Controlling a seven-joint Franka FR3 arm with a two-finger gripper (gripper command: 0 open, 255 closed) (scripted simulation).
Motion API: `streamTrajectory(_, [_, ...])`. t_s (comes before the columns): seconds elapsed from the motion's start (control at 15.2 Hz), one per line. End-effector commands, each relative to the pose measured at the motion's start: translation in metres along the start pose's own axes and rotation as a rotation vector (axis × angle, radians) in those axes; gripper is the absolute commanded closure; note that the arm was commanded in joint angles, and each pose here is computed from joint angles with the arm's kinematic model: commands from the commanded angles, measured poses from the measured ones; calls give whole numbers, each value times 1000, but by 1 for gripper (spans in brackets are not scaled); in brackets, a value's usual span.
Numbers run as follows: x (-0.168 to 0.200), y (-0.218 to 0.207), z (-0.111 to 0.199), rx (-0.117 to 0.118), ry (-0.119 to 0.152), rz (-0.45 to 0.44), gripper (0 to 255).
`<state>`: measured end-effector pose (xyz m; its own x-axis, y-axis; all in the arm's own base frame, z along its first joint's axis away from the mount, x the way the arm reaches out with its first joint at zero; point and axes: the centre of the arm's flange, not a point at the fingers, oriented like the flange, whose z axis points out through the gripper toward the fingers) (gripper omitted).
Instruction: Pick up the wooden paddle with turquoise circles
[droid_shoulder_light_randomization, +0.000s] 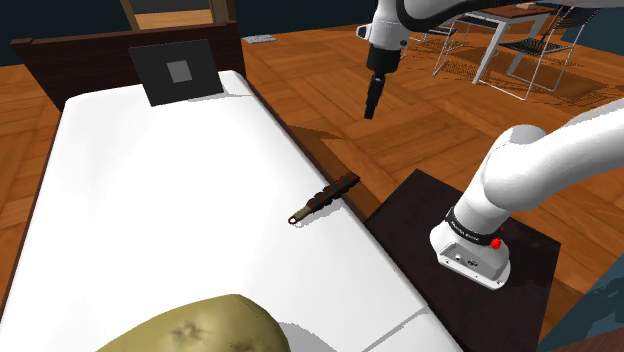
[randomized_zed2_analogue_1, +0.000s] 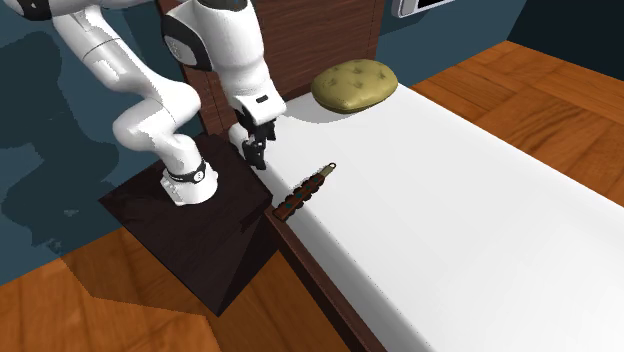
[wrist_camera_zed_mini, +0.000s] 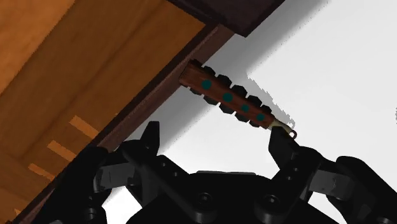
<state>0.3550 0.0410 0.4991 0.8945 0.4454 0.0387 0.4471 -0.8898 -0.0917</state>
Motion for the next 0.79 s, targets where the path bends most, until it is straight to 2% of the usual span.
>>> streamTrajectory(0.0, [9, -6, 23, -5, -9, -114, 0])
streamTrajectory(0.73, [61, -55, 154, -25, -70, -709, 0])
